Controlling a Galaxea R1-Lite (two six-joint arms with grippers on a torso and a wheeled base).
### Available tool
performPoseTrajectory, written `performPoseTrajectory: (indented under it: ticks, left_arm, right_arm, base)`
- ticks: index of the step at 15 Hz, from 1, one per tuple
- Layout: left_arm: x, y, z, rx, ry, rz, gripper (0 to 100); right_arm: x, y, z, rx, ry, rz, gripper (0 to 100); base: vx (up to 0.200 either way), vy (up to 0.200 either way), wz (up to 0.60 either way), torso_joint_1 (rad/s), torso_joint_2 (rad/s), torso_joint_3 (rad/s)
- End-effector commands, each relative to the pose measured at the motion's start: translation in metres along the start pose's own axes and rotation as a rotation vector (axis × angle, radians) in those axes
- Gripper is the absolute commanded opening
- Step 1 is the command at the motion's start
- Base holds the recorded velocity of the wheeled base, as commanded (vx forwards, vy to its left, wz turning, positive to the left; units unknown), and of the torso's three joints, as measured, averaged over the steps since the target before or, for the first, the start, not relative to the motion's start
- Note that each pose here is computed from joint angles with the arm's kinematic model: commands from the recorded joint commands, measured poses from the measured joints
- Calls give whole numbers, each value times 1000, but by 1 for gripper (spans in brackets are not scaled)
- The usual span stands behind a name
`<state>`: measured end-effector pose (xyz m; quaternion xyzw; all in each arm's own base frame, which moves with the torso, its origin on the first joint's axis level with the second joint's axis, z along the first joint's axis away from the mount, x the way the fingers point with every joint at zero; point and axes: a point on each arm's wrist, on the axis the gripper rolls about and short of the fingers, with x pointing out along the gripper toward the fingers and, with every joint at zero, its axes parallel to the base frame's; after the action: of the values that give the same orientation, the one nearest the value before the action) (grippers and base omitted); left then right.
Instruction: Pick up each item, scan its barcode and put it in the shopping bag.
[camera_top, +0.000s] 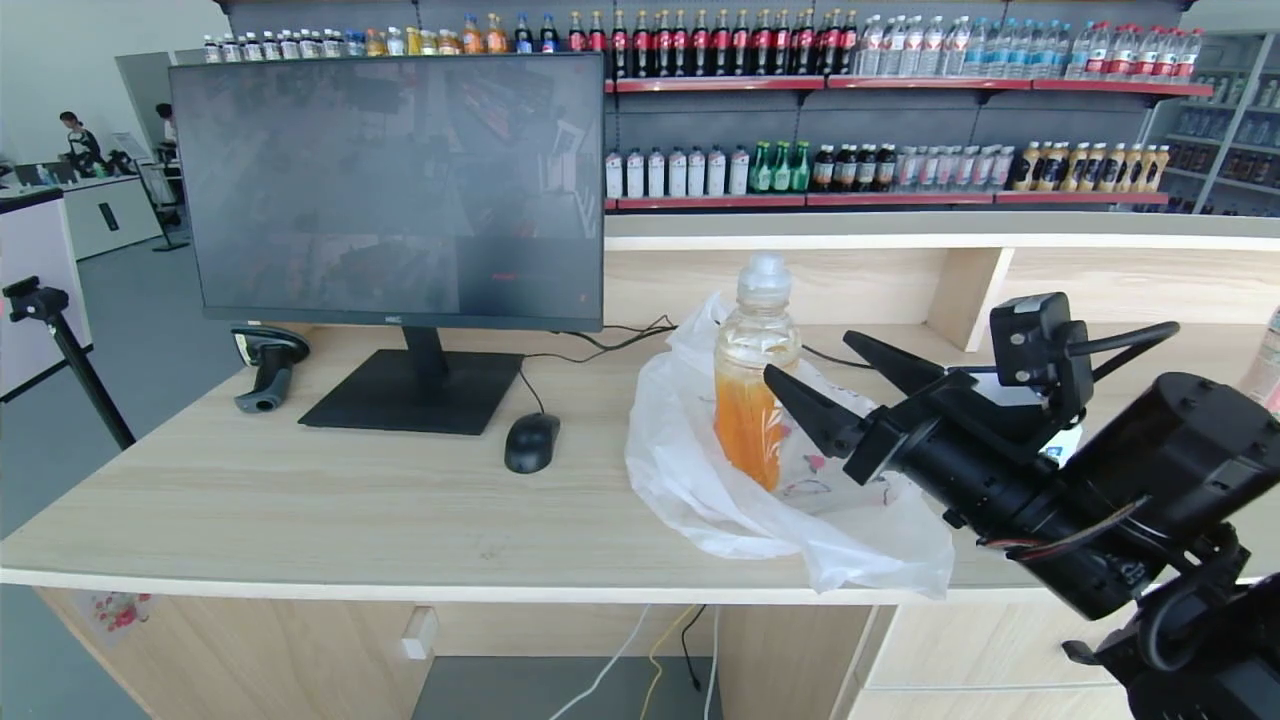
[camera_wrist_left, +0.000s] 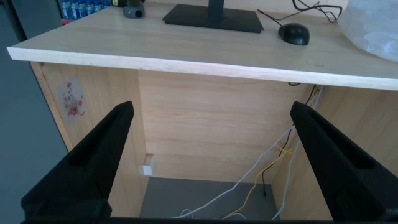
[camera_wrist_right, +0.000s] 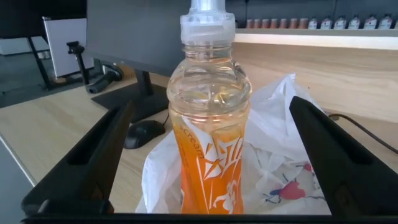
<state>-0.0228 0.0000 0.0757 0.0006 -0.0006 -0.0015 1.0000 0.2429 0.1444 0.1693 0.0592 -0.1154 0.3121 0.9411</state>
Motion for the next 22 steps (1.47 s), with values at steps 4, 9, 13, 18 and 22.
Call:
performPoseTrajectory:
  ticks: [4,9,13,18,22]
  left_arm:
    - [0,0,0,-4,0,0,100]
    - [0,0,0,-4,0,1,100]
    - [0,0,0,-4,0,3,100]
    - [0,0,0,-4,0,0,100]
    - [0,0,0,-7,0,1,100]
  right_arm:
    - [-11,2,8,6,-11,3,100]
    - [-11,2,7,6,-7,1,100]
    - [-13,2,12,9,-23,4,100]
    - [-19,0,18,17,-36,-6,100]
    - [-27,-11,16,2,-19,-55,100]
  base:
    - [-200,0,0,7,4,1]
    - [-40,0,-120,-2,-3,4]
    - [0,0,-600,8,4,1]
    - [0,-120,0,-2,0,2]
    - [0,-200,0,8,2,1]
